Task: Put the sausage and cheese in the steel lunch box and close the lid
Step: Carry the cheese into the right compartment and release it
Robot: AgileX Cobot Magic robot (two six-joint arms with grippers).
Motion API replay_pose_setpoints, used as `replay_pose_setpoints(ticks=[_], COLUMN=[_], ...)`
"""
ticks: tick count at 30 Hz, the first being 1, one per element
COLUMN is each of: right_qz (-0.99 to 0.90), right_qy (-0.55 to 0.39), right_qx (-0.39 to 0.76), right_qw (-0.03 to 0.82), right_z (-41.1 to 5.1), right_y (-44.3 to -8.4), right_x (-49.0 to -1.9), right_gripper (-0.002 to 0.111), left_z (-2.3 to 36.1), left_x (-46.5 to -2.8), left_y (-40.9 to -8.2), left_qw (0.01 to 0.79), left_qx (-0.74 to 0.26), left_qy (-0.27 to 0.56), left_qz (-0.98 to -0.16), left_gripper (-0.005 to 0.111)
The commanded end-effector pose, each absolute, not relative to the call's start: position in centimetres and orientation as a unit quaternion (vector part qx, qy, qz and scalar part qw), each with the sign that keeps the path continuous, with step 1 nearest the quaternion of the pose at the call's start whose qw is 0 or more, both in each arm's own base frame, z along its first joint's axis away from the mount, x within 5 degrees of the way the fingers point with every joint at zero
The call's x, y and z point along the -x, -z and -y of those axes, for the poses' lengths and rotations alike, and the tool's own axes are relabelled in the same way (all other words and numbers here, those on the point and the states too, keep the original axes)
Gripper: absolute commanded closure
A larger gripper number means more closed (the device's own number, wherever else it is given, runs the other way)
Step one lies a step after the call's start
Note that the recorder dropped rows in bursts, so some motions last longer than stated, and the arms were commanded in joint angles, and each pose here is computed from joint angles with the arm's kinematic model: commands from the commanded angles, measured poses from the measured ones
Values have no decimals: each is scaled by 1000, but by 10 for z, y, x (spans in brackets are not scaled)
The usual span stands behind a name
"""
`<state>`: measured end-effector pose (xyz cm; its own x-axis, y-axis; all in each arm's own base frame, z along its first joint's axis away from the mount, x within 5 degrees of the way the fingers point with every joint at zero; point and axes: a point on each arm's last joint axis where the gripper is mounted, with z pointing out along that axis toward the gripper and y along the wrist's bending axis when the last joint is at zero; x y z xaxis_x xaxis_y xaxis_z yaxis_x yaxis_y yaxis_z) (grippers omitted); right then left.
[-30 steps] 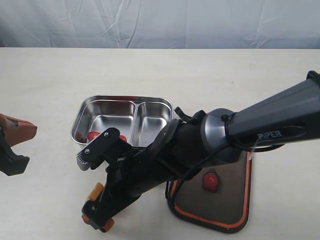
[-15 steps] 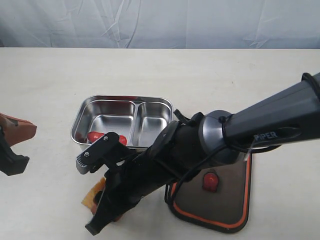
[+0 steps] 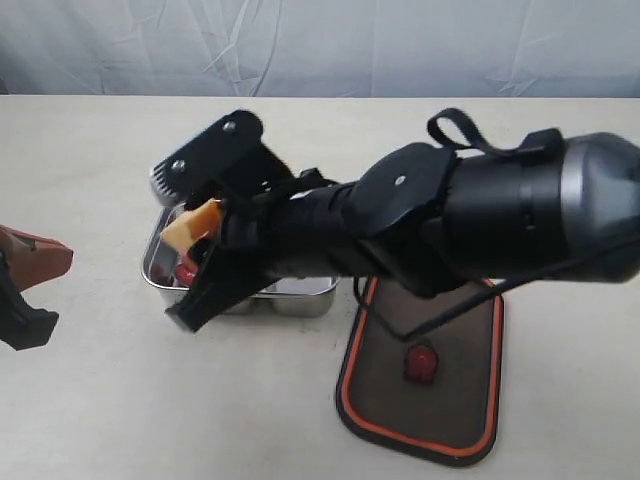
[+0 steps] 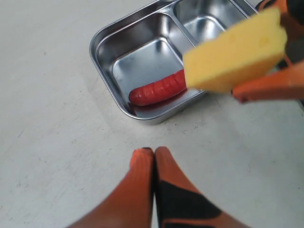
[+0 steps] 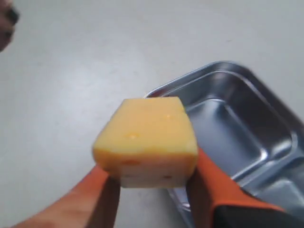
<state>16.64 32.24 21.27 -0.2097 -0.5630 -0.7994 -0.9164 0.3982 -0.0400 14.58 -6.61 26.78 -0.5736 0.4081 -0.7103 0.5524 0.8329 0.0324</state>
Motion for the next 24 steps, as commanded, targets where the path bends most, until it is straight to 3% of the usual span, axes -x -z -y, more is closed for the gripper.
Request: replay_pose_setpoints(ticks=[1,9,19,22,23,24], right_qz=[-775,-816,-835,-836,-837,-838], right_qy=[-206,-199,-195,-195,-194,-189], right_qx=[437,389,413,415,415,413], right_qw=[407,379,309,300,298,303], right_z=[-297,-252,-253,-254,-254,-253], right_y=[-219,-205,-158,-153,-151,-151], right_x=[-205,-250,-257,-256,-257,-258], right_gripper=[109,109,108,89,77,56], left_z=[65,66,66,66,66,66], left_x=[-144,-144,-144,-144,-144,-144], left_y=[-267,-267,-267,-267,-267,-267], left_qw=[369,368,369,369,369,369], left_qx=[-275,-275,-275,-275,-275,-275], left_qy=[95,95,95,95,95,95], left_qz=[-883,-883,-883,-883,-883,-883], left_gripper=[107,107,107,107,107,107])
